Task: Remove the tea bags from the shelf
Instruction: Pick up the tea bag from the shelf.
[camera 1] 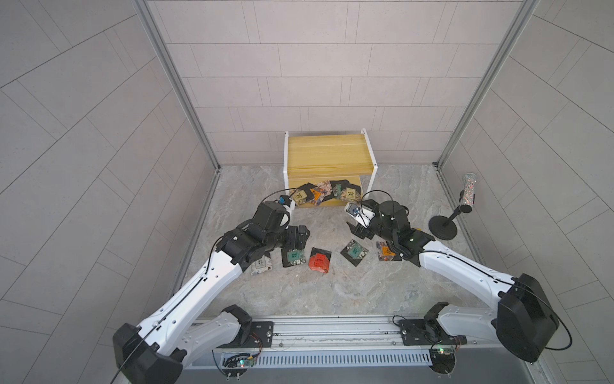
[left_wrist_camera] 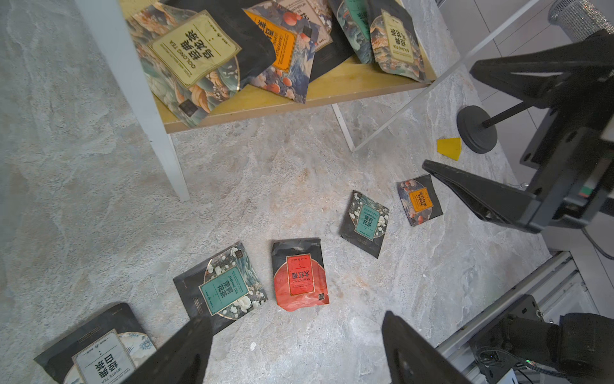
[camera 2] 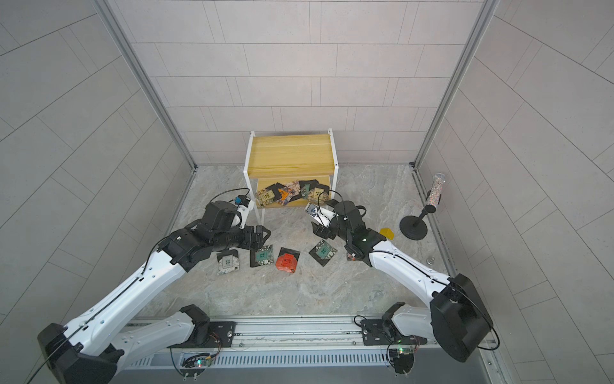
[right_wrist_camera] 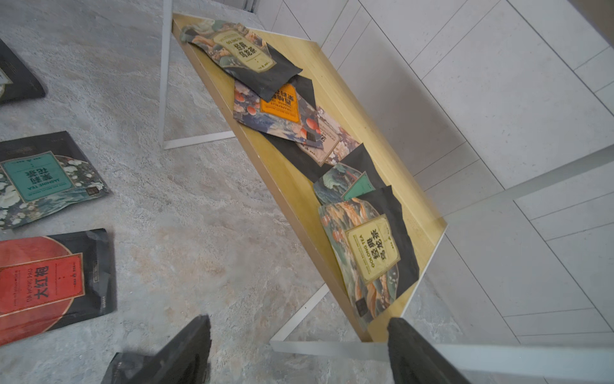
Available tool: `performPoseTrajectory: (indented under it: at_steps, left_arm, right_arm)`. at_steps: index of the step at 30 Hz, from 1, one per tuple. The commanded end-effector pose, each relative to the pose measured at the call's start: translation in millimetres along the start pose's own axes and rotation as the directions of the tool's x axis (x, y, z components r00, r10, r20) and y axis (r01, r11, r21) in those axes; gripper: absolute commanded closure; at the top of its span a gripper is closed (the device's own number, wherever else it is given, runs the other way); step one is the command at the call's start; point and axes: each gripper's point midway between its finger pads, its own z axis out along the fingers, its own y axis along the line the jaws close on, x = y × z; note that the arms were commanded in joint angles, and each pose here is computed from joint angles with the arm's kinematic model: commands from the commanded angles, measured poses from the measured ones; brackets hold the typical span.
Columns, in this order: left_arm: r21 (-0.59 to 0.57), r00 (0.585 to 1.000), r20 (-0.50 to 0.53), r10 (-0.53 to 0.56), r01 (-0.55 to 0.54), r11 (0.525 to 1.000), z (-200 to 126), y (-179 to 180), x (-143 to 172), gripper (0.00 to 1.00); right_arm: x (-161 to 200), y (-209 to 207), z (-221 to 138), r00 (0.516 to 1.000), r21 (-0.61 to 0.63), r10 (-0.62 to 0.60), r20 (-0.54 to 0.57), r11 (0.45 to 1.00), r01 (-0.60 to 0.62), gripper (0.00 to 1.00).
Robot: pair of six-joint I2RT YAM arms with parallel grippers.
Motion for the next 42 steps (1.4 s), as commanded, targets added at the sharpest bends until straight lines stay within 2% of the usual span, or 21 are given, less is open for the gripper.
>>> performPoseTrajectory:
  at_steps: [1,13,31,37,42]
  left_arm:
    - [0.01,1.0,0.018,0.0,0.0,1.0,-7,1,0,0.12]
    - [-0.018,0.999,0.021,-0.036,0.036,0.999,-12,13,13,0.12]
    - [-0.037,0.997,0.032,-0.063,0.065,0.997,-12,20,17,0.13]
    - [-0.047,0.997,0.033,-0.07,0.071,0.996,-12,23,19,0.13]
    - [-0.044,0.997,0.035,-0.075,0.077,0.996,-10,22,17,0.13]
  right_arm:
    - [-21,-10,5,0.994,0.011,-0.08,0.073,0.997,0.079,0.13]
    - [-15,-21,40,0.992,0.046,-0.127,0.025,0.991,0.126,0.13]
    - [4,-31,71,0.996,0.06,-0.077,-0.046,0.995,0.08,0.15]
    - [11,-24,73,0.997,0.049,-0.053,-0.057,0.997,0.056,0.22]
    - [15,-22,72,0.997,0.051,-0.039,-0.059,0.998,0.042,0.34]
